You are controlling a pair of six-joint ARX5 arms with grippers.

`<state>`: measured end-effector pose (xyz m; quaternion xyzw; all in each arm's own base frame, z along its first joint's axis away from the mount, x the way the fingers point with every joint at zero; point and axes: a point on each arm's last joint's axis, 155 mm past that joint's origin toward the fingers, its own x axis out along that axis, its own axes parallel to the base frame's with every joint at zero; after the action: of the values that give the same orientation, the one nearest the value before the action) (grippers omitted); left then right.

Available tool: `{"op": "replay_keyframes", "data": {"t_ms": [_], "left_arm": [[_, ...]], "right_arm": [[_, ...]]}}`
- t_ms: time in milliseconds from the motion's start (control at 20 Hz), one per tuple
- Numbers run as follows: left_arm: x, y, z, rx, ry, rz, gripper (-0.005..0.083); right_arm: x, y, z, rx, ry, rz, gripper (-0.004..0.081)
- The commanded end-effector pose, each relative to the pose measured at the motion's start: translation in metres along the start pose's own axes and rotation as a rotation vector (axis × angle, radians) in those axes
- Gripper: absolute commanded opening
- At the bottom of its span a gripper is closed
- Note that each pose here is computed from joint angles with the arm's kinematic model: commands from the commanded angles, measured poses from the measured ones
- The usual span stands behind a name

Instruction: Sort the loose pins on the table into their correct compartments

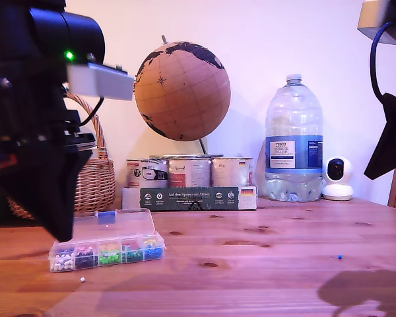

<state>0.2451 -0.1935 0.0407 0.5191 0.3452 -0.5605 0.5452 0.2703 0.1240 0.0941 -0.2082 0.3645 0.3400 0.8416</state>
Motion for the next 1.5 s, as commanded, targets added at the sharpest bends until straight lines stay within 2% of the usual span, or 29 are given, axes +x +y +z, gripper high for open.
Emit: {"op": "replay_keyframes", "data": {"t_ms": [0, 200, 450, 600, 950, 1250, 1450], "left_arm": [[0.006, 0.004, 0.002, 0.005, -0.003, -0.003, -0.0012], [0.015, 0.005, 0.003, 0.013, -0.006, -0.016, 0.0045], [0.021, 0.005, 0.002, 0.048, -0.001, -0.030, 0.0045], [0.025, 0.005, 0.000, 0.062, 0.003, -0.039, 0.0091], [0.022, 0.016, -0.001, 0.061, -0.001, -0.020, 0.0094], [0.030, 0.026, 0.000, 0.050, 0.007, -0.046, 0.0096], [0.027, 0.015, 0.007, 0.055, -0.032, -0.105, 0.0096]], "right_arm": [[-0.001, 0.000, 0.007, -0.003, -0.017, 0.003, -0.0013], [-0.001, 0.000, 0.007, -0.004, -0.017, 0.003, -0.0013], [-0.001, 0.000, 0.007, -0.003, -0.017, 0.003, -0.0013], [-0.001, 0.000, 0.007, -0.003, -0.016, 0.003, -0.0013], [-0.001, 0.000, 0.007, 0.021, -0.017, 0.003, -0.0013], [-0.001, 0.000, 0.007, 0.021, -0.016, 0.003, -0.0013], [-0.001, 0.000, 0.007, 0.021, -0.017, 0.003, -0.0013]]}}
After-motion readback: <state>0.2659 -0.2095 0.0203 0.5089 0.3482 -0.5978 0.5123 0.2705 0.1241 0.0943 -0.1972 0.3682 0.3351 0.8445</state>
